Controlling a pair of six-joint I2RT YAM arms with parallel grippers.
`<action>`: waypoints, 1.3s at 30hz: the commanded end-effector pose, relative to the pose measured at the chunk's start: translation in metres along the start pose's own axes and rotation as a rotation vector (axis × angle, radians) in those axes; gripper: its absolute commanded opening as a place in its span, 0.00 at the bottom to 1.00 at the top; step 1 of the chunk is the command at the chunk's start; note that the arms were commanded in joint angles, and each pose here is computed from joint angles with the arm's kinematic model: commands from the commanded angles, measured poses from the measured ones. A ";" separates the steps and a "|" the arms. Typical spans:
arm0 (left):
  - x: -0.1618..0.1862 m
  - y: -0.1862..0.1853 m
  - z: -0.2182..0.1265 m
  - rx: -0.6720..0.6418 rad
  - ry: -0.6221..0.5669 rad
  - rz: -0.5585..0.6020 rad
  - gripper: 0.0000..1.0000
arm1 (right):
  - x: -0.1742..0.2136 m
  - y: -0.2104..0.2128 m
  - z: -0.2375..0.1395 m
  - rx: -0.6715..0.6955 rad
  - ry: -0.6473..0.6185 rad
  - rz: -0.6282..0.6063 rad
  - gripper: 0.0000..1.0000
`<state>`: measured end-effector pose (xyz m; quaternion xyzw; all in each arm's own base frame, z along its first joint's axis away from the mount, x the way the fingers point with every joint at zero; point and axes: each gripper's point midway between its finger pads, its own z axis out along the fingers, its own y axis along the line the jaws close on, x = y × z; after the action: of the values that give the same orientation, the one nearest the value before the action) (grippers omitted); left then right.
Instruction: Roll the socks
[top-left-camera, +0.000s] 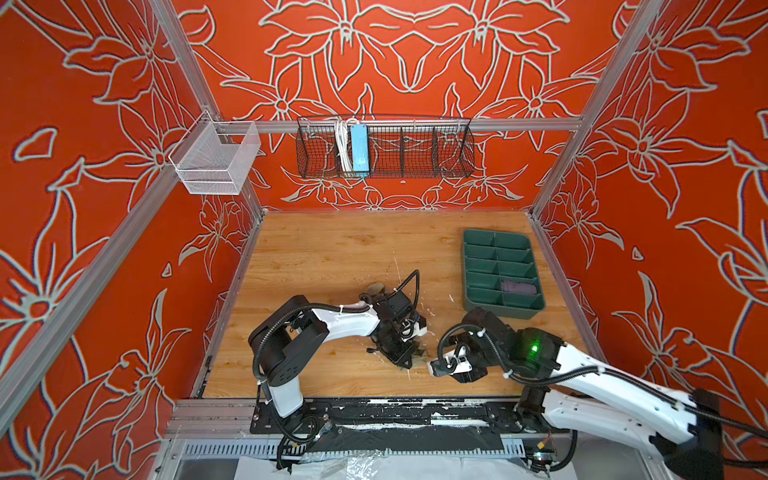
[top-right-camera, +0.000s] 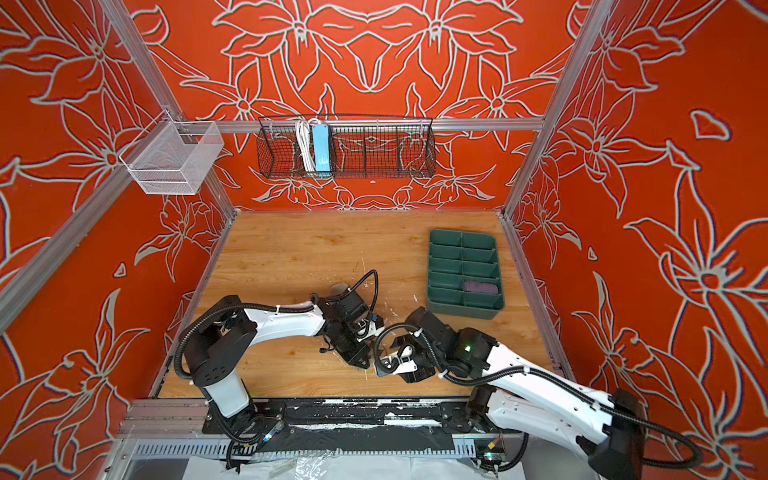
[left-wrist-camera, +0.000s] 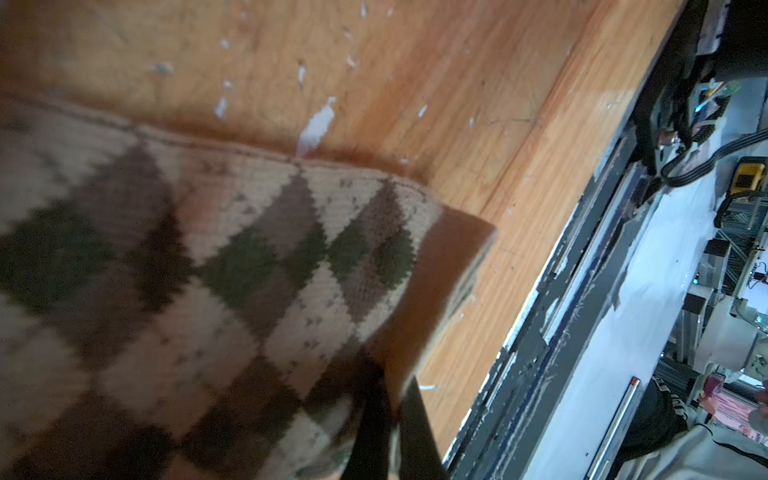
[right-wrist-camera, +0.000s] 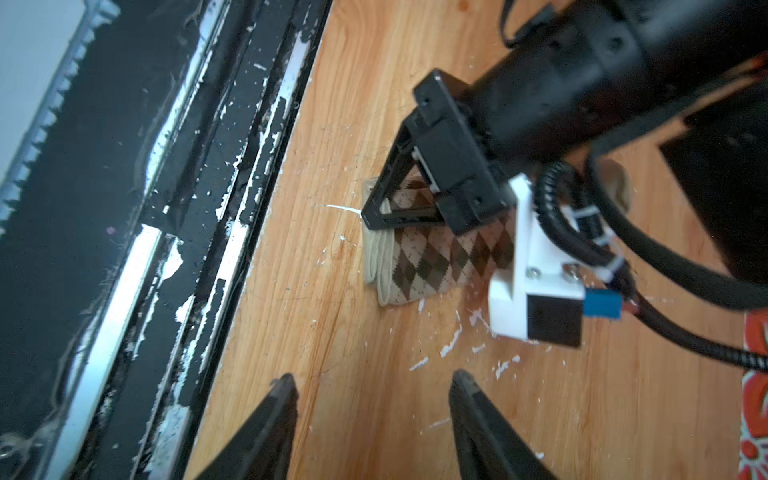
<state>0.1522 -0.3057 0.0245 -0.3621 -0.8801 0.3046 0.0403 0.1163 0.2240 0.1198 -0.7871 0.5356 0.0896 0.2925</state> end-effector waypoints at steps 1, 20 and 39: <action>0.015 0.009 0.008 -0.005 0.064 -0.041 0.02 | -0.007 -0.020 0.020 0.071 0.013 -0.082 0.61; 0.011 0.007 0.004 0.002 0.056 -0.030 0.03 | 0.028 -0.002 0.111 -0.081 0.189 -0.018 0.41; -0.028 0.040 -0.178 -0.687 -0.630 0.040 0.99 | 0.013 0.034 0.095 -0.388 0.242 0.180 0.00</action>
<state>0.2157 -0.2489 0.1091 -0.3152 -0.9037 0.1779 -0.2287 0.1263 0.2687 0.0269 -0.7999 0.5796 0.0883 0.1282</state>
